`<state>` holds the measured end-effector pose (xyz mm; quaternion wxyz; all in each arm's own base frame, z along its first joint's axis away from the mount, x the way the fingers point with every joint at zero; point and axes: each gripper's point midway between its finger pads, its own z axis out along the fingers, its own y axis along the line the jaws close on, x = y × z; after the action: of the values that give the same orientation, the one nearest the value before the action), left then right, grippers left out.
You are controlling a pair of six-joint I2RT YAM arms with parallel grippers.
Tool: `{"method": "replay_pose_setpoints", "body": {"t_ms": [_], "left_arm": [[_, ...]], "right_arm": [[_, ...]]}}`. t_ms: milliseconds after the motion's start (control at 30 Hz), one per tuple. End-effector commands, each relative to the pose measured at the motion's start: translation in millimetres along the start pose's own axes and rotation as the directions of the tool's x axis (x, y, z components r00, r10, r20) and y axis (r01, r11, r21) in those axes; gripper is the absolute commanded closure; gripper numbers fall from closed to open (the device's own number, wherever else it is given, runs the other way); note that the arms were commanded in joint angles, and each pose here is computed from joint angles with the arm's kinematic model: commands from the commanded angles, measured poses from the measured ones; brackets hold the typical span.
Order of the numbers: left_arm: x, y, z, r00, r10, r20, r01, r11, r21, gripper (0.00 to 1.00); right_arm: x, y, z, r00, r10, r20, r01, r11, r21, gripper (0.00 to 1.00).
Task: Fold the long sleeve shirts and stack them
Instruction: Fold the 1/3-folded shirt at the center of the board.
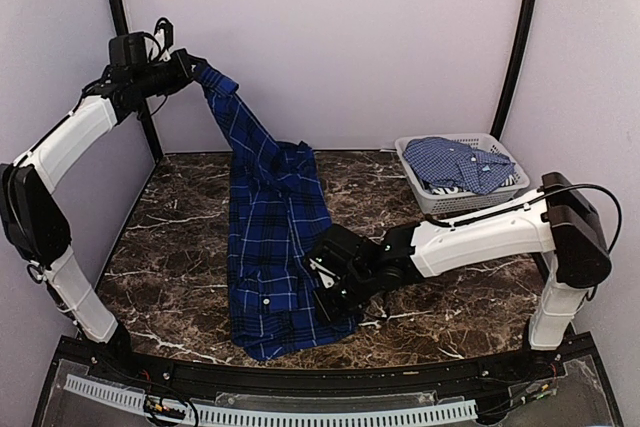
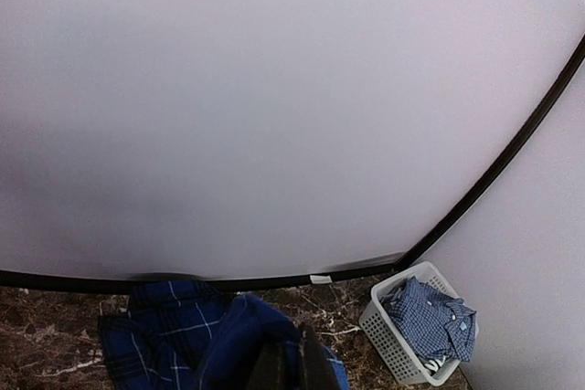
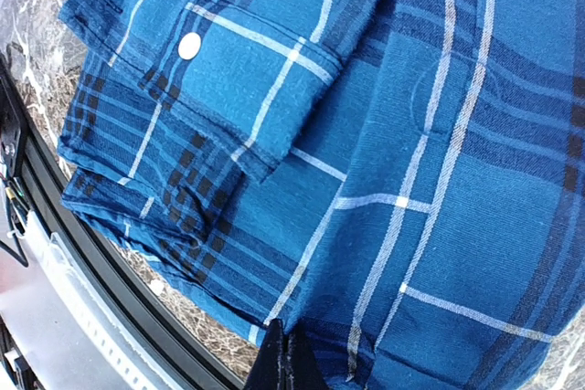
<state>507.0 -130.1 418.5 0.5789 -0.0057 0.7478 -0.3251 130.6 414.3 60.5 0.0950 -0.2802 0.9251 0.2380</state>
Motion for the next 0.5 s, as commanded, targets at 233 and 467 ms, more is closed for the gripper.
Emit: {"method": "replay_pose_setpoints", "body": {"t_ms": [233, 467], "left_arm": [[-37.2, -23.9, -19.7, 0.993, 0.064, 0.097, -0.068, 0.997, 0.036, 1.00], [-34.2, -18.9, -19.0, 0.994, 0.072, 0.088, -0.074, 0.997, 0.016, 1.00]], "right_arm": [[-29.8, 26.4, -2.7, 0.999, -0.011, 0.052, 0.017, 0.993, -0.114, 1.00], [-29.7, 34.3, 10.1, 0.999, -0.018, 0.031, 0.023, 0.988, -0.155, 1.00]]}}
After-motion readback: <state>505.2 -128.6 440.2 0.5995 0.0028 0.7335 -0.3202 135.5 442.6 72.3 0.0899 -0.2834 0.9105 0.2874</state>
